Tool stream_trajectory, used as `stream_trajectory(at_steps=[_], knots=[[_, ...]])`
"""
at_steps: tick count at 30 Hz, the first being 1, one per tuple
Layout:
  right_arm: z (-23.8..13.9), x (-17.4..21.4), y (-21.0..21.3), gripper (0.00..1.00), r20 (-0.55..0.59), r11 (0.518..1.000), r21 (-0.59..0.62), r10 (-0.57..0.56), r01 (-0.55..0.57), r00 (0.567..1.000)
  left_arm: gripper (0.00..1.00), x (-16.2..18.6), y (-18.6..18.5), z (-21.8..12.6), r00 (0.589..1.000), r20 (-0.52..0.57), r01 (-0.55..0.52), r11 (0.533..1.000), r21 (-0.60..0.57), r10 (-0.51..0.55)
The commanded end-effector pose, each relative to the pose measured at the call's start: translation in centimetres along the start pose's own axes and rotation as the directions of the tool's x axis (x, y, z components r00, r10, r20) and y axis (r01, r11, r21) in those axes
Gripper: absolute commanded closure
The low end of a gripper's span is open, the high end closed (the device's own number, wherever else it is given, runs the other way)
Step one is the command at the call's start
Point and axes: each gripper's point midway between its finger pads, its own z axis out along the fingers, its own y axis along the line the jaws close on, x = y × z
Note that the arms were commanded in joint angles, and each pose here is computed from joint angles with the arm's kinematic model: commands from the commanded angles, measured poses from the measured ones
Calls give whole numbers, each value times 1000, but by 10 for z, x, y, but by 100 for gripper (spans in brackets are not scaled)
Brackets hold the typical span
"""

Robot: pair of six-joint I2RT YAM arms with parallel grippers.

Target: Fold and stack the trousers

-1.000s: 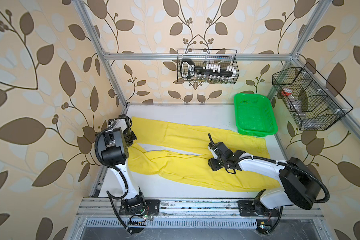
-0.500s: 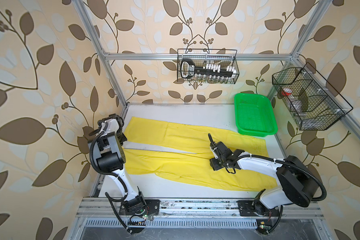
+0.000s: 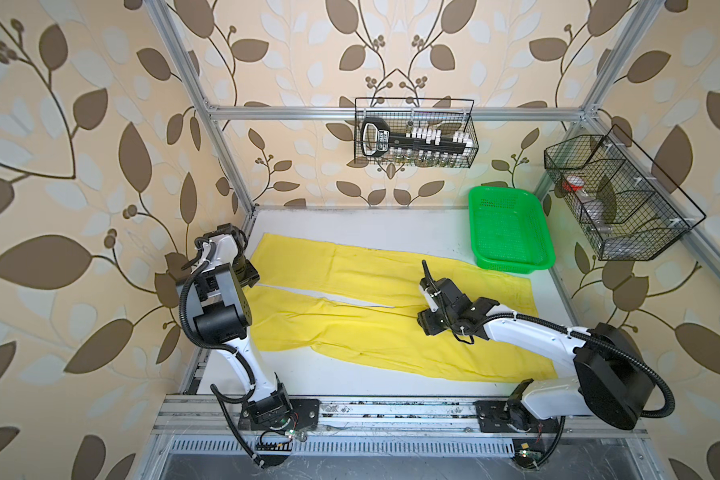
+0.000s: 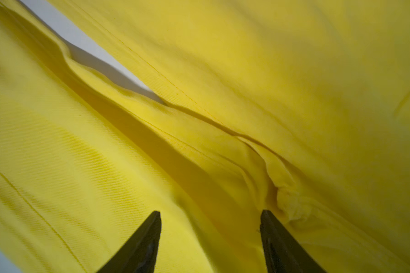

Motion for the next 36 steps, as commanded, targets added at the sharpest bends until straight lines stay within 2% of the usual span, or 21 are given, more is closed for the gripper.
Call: stream_trajectory(at_steps=[1,5,7,9,13,20,23,26,30,36], knots=[[-9,-30,26,32,88,990,-80,-112,119,990,30,38,-2,-23,996,-50,79,993,84,-75],[-14,-38,56,31,162,954,-169,-222,249,961,28,80,7,-15,983,-115,154,984,89,-143],[-15,-35,70,32,191,924,-206,-284,321,940,28,101,9,-12,965,-153,230,966,121,-211],[-16,-27,85,32,210,885,-224,-364,407,907,28,118,14,-8,951,-168,282,952,122,-260],[-19,-7,118,36,254,769,-289,-513,570,820,27,145,22,6,926,-214,335,938,92,-310],[-9,27,161,42,262,614,-335,-668,715,696,31,157,33,38,918,-230,340,940,35,-323],[0,45,171,45,238,568,-353,-714,744,658,33,159,35,46,920,-228,332,943,24,-318],[8,57,175,49,213,554,-360,-735,751,644,35,160,37,52,926,-232,308,951,9,-297],[18,64,168,53,165,567,-341,-749,749,642,38,155,39,55,935,-213,288,958,-3,-282],[23,78,166,65,132,557,-359,-765,749,631,39,146,41,61,943,-197,269,963,-30,-269]])
